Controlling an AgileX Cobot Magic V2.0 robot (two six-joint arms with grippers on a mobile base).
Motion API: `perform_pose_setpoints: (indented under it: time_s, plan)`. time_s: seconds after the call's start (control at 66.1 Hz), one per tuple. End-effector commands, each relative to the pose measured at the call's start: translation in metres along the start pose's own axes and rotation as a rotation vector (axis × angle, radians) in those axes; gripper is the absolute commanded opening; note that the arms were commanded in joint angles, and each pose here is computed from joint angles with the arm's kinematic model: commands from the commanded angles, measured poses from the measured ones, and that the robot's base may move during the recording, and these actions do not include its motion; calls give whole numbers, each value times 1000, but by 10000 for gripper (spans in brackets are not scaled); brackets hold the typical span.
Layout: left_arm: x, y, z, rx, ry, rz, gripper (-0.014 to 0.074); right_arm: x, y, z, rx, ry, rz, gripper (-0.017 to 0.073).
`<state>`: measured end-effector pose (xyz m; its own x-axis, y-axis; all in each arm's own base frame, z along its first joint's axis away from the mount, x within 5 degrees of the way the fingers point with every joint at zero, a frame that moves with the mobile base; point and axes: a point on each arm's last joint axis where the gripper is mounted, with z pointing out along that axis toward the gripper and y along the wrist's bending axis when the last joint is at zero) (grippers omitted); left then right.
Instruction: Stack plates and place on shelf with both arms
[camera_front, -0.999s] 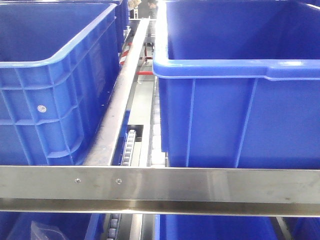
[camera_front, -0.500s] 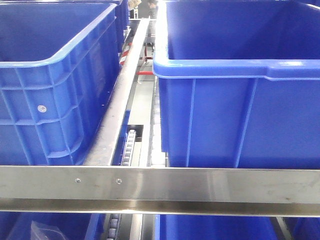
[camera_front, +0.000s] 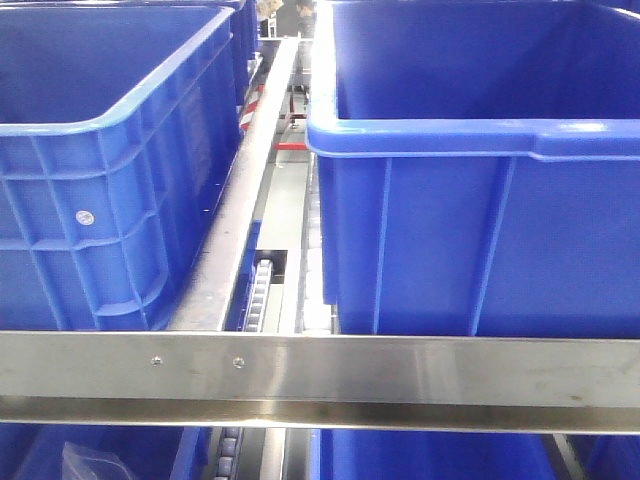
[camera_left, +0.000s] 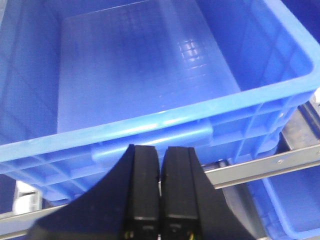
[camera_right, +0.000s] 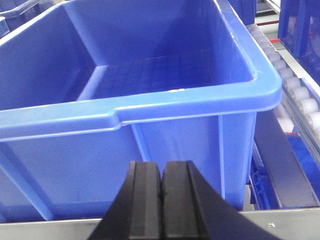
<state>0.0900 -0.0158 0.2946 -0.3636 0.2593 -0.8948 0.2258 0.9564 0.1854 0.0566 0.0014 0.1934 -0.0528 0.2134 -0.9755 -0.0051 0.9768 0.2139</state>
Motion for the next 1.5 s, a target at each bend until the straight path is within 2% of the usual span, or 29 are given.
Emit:
perform_pose_setpoints:
  time_s: [0.0, 0.03, 0.091, 0.227, 0.288, 0.424, 0.515, 0.621, 0.681, 1.029, 1.347, 1.483]
  plan:
    - [-12, 6, -5, -49, -85, 36, 83, -8, 1, -2, -7, -101, -5, 49]
    - [-12, 8, -7, -62, -96, 14, 83, -8, 1, -2, -7, -101, -5, 49]
    - [-12, 7, -9, -46, -145, -87, 83, -8, 1, -2, -7, -101, -5, 49]
    - [-4, 9, -9, -94, -286, -163, 83, -8, 1, -2, -7, -101, -5, 49]
    - [6, 7, -8, -107, -378, -185, 83, -8, 1, -2, -7, -101, -5, 49]
    - [37, -3, -3, -98, -513, -178, 83, -8, 1, -2, -7, -101, -5, 49]
    - [60, -9, 2, -87, -535, -195, 83, -8, 1, -2, -7, -101, -5, 49]
    - [82, -13, 5, -81, -543, -245, 83, -8, 1, -2, -7, -101, -5, 49]
    - [87, -13, 4, -94, -508, -268, 83, -8, 1, -2, -7, -100, -5, 49]
    - [87, -13, -2, -103, -568, -269, 83, -8, 1, -2, -8, -100, -5, 49]
    - [84, -13, -4, -90, -601, -304, 83, -8, 1, -2, -8, -100, -5, 49]
    - [84, -12, -4, -113, -607, -250, 83, -8, 1, -2, -8, -100, -5, 49]
